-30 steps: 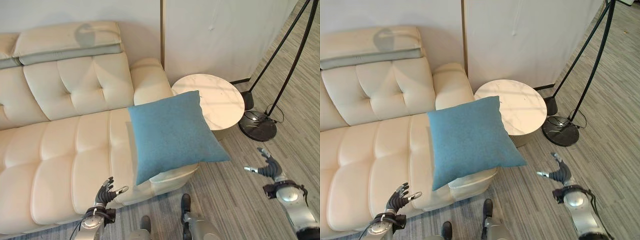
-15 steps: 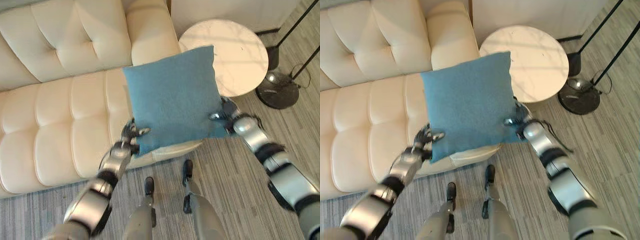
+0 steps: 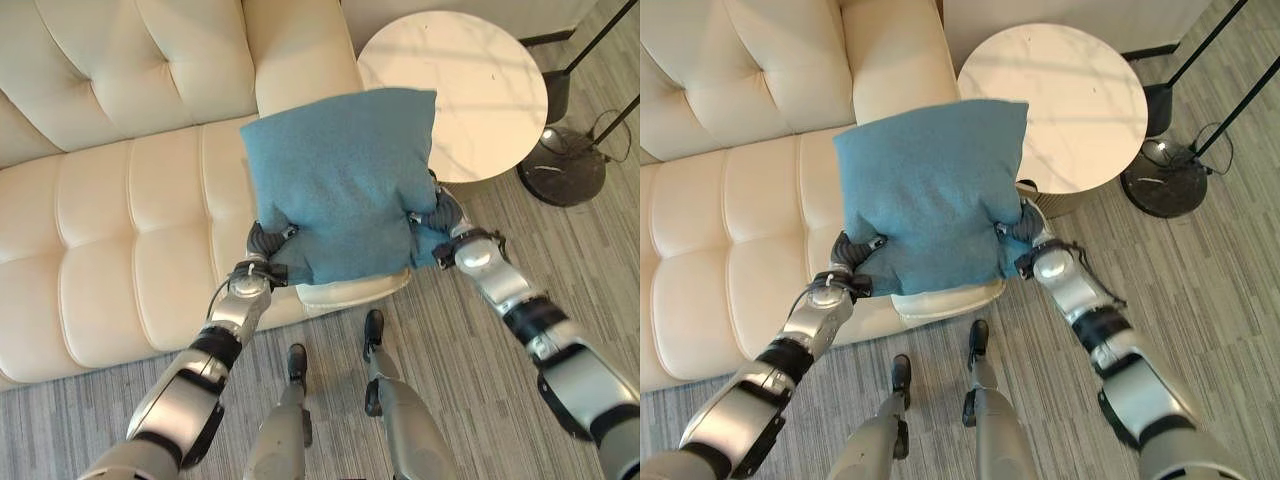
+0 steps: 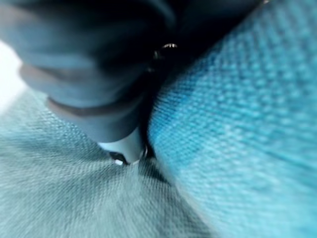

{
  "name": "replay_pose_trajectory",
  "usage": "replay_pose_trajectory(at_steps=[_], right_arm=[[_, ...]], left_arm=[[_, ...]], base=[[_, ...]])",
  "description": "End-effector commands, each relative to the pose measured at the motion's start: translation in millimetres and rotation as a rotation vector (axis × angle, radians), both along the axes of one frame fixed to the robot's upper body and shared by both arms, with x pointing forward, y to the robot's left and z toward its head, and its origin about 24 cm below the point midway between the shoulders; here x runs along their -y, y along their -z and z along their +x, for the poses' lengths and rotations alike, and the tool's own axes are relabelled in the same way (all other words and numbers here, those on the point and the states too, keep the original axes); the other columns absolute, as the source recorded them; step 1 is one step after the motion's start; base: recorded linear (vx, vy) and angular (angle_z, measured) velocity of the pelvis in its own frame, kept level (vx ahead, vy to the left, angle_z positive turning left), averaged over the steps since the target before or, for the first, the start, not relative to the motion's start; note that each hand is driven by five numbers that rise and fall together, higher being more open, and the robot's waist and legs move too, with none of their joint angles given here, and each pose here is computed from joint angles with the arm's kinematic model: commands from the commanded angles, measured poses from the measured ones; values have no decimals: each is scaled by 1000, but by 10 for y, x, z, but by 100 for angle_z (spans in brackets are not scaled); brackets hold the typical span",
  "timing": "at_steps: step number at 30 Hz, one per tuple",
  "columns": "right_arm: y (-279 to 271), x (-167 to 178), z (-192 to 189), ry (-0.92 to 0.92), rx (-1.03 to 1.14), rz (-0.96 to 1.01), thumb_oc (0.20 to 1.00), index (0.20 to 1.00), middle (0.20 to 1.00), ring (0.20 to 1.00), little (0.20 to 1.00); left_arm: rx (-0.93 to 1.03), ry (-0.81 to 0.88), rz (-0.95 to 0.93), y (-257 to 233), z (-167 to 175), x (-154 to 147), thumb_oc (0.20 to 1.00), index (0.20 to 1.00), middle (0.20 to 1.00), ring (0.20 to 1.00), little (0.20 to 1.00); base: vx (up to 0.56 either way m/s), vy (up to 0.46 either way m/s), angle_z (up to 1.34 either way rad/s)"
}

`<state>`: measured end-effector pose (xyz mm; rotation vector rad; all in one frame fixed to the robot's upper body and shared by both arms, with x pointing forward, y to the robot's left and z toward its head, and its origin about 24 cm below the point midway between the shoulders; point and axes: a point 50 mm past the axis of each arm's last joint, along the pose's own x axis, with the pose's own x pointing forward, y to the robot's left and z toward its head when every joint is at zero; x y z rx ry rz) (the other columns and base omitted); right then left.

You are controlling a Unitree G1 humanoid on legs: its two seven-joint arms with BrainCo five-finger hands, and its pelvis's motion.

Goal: Pick up all the scattered cushions and arrange them neatly on the sofa.

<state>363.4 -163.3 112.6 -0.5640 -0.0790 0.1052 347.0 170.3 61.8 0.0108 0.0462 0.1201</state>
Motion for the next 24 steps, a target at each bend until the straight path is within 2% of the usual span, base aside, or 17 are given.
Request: replay_pose_trajectory(at_steps=[1, 4, 5, 12, 17, 24], right_arm=[[-118, -542, -442, -346, 142, 180, 200, 200, 200, 200, 200], [-131, -373, -661, -357, 176, 228, 200, 200, 200, 200, 200], [-148, -245, -848, -358, 204, 274, 200, 200, 200, 200, 200], [-162, -79, -1253, -336, 259, 504, 200, 200, 200, 200, 200], [-299, -211, -1261, -391, 329, 576, 200, 200, 200, 200, 200], [-347, -207, -1192, -381, 355, 482, 200, 200, 200, 200, 200]], left_arm=[[229, 240, -182, -344, -193, 586, 200, 200, 200, 200, 200], [237, 250, -180, -286, -375, 469, 200, 200, 200, 200, 200], [239, 239, -159, -233, -532, 314, 200, 200, 200, 200, 200], [276, 153, -73, -226, -1008, -140, 200, 200, 200, 200, 200], [326, 121, -64, -321, -1055, -238, 200, 200, 200, 200, 200], [318, 144, -47, -299, -1022, -196, 200, 200, 200, 200, 200]], base=[[207, 123, -5], [149, 107, -7], [142, 119, -9], [28, 114, -13], [-275, 39, -16], [-272, -90, 29]])
